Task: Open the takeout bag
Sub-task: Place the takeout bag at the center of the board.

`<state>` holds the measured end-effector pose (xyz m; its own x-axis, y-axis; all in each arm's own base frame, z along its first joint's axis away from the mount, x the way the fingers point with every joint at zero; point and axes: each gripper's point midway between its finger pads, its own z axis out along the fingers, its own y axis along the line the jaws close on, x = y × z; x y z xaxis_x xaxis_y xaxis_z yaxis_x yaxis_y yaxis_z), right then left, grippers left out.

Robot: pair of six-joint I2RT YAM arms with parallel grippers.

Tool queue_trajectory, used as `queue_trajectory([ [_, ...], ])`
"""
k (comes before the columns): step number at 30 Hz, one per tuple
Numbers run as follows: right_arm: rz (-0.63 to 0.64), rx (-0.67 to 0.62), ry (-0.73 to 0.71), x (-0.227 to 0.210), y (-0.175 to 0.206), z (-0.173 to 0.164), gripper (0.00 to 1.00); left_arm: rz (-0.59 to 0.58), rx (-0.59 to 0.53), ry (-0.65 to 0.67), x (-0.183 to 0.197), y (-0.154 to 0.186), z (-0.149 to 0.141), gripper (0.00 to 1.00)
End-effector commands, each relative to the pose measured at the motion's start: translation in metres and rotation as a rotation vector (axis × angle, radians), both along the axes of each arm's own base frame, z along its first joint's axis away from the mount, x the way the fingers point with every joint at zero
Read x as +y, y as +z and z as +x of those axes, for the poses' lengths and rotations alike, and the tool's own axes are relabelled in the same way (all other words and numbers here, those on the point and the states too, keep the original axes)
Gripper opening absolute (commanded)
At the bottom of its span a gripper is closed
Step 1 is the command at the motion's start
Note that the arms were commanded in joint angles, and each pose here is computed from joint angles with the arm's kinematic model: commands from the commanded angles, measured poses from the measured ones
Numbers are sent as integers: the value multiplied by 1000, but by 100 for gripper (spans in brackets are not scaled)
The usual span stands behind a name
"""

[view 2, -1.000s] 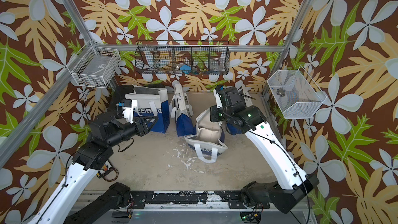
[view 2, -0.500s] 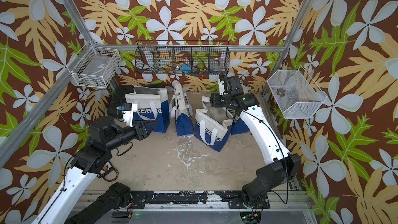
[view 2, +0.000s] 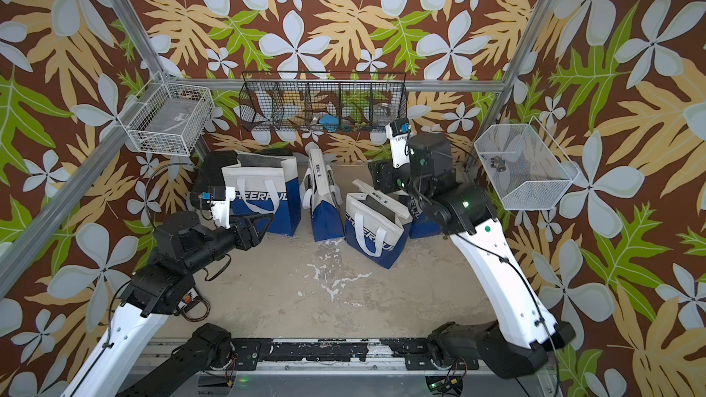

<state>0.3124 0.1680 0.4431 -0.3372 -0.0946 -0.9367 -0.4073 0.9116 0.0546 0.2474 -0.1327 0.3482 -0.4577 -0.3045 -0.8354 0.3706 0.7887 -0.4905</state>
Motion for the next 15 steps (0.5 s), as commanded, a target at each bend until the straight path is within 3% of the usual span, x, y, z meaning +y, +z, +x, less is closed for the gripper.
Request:
queue_trajectory([
  [1, 100, -149, -33, -15, 19, -25, 77, 119, -58, 171, 34, 9, 6, 68],
  [3, 194, -206, -61, -33, 13, -47, 79, 174, -63, 300, 58, 13, 9, 67],
  [6, 327, -286, -119, -60, 0, -75, 85, 167, -94, 429, 81, 17, 8, 67],
  [7, 366, -311, -120, -65, -5, -82, 98, 150, -108, 452, 85, 17, 7, 68],
  [10, 488, -434, -155, -86, -20, -102, 100, 121, -150, 563, 103, 10, 8, 72],
  [12, 502, -495, -323, -122, -43, -107, 100, 162, -174, 663, 119, -2, 13, 76],
  [14, 632, -471, -653, -182, -73, -116, 100, 227, -190, 722, 127, -13, 21, 79],
  [15, 666, -473, -719, -195, -81, -123, 100, 259, -178, 762, 133, -19, 25, 82],
])
